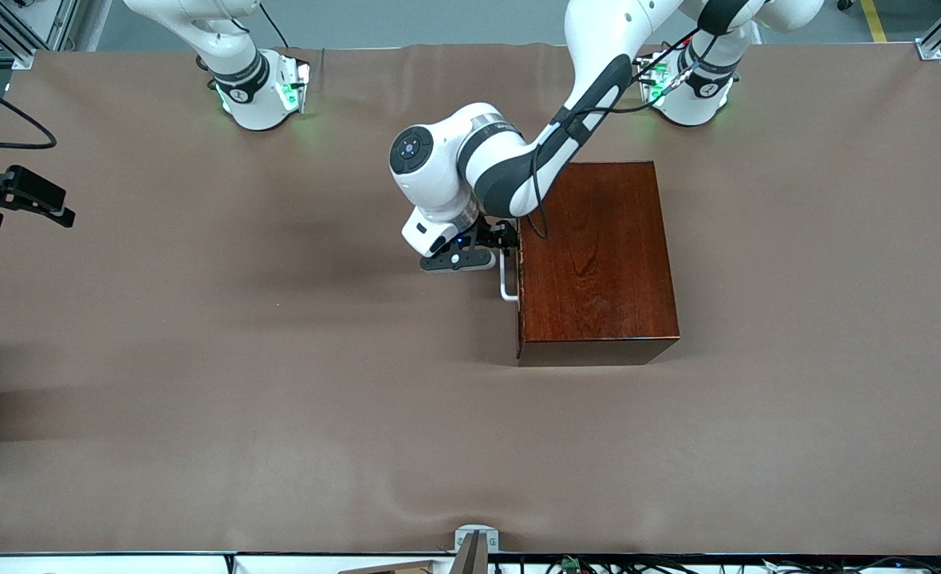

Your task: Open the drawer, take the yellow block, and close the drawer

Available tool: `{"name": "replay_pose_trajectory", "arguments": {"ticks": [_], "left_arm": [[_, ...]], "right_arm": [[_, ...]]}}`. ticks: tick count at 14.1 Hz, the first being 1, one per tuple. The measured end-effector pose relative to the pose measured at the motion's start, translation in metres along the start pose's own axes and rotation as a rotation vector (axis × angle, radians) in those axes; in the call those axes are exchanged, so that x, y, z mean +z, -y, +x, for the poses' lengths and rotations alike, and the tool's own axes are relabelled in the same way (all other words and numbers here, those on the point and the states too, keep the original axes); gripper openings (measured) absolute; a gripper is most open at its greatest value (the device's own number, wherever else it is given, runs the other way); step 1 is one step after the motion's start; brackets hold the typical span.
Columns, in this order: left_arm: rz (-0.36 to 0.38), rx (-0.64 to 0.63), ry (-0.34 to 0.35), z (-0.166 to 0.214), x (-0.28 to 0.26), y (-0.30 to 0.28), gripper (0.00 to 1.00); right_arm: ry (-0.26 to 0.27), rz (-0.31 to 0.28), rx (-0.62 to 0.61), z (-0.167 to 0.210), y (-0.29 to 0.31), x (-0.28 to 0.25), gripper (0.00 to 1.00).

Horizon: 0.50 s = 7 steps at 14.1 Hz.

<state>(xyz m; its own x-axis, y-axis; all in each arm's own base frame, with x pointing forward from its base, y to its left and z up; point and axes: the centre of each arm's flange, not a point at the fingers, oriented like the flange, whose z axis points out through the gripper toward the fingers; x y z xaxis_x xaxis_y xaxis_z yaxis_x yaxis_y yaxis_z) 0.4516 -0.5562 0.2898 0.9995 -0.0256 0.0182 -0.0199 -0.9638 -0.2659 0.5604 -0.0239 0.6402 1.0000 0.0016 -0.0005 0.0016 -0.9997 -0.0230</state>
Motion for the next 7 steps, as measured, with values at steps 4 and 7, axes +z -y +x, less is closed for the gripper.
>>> {"name": "replay_pose_trajectory", "arguments": {"ticks": [4, 7], "left_arm": [[-0.024, -0.076, -0.017, 0.0041, -0.0020, -0.0008, 1.00], [-0.032, -0.088, -0.021, 0.0047, -0.0029, -0.0017, 1.00]], "right_arm": [[0.001, 0.000, 0.000, -0.0001, 0.0000, 0.0000, 1.00], [0.001, 0.000, 0.000, -0.0001, 0.0000, 0.0000, 1.00]]}}
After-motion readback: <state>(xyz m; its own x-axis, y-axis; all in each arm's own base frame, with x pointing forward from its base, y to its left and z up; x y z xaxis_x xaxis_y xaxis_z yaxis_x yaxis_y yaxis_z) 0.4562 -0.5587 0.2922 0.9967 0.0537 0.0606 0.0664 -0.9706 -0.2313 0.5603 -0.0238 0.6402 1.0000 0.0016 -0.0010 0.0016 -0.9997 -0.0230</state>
